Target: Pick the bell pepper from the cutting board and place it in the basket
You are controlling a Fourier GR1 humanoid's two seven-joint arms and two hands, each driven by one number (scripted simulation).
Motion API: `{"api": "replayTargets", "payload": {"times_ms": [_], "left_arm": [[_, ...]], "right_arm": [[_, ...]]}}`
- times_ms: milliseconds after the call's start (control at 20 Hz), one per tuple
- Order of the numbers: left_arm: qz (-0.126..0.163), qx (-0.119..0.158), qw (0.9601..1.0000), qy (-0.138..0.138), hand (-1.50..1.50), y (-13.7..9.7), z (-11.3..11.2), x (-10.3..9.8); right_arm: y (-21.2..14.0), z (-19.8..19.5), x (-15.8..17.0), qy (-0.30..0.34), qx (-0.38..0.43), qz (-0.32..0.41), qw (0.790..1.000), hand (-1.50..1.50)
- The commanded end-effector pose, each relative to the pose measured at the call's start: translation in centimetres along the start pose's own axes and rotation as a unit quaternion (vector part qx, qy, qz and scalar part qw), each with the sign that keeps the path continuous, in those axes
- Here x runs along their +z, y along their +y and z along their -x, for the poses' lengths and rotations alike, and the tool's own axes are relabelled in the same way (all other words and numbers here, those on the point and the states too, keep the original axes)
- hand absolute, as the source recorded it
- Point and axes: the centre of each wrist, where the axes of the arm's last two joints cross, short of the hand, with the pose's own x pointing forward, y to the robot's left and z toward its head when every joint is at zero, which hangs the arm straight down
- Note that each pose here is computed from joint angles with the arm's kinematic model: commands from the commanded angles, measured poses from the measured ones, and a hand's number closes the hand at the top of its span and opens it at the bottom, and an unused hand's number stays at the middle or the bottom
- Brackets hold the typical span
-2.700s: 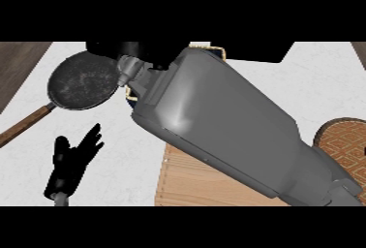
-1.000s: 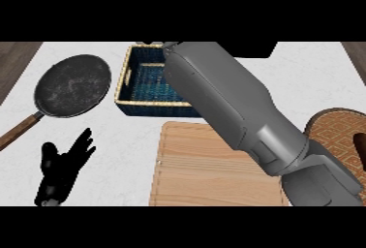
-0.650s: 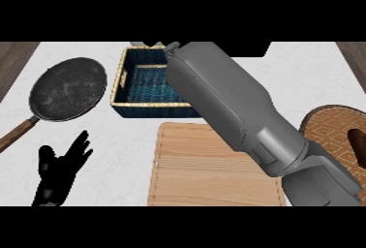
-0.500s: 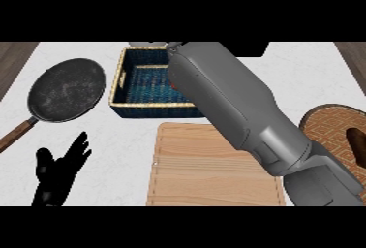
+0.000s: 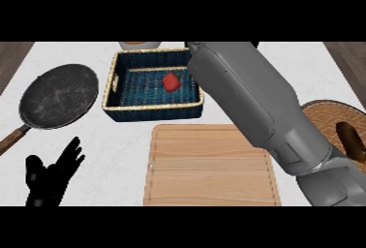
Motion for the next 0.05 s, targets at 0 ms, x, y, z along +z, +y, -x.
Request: {"api": "replayTargets", "payload": {"times_ms": [0], "left_arm": [[-0.020, 0.012, 0.9972, 0.071, 0.00, -0.06, 2.57, -0.11]], "right_arm": [[-2.62, -1.35, 0.01, 0.064, -0.034, 0.001, 0.997, -1.50]]}}
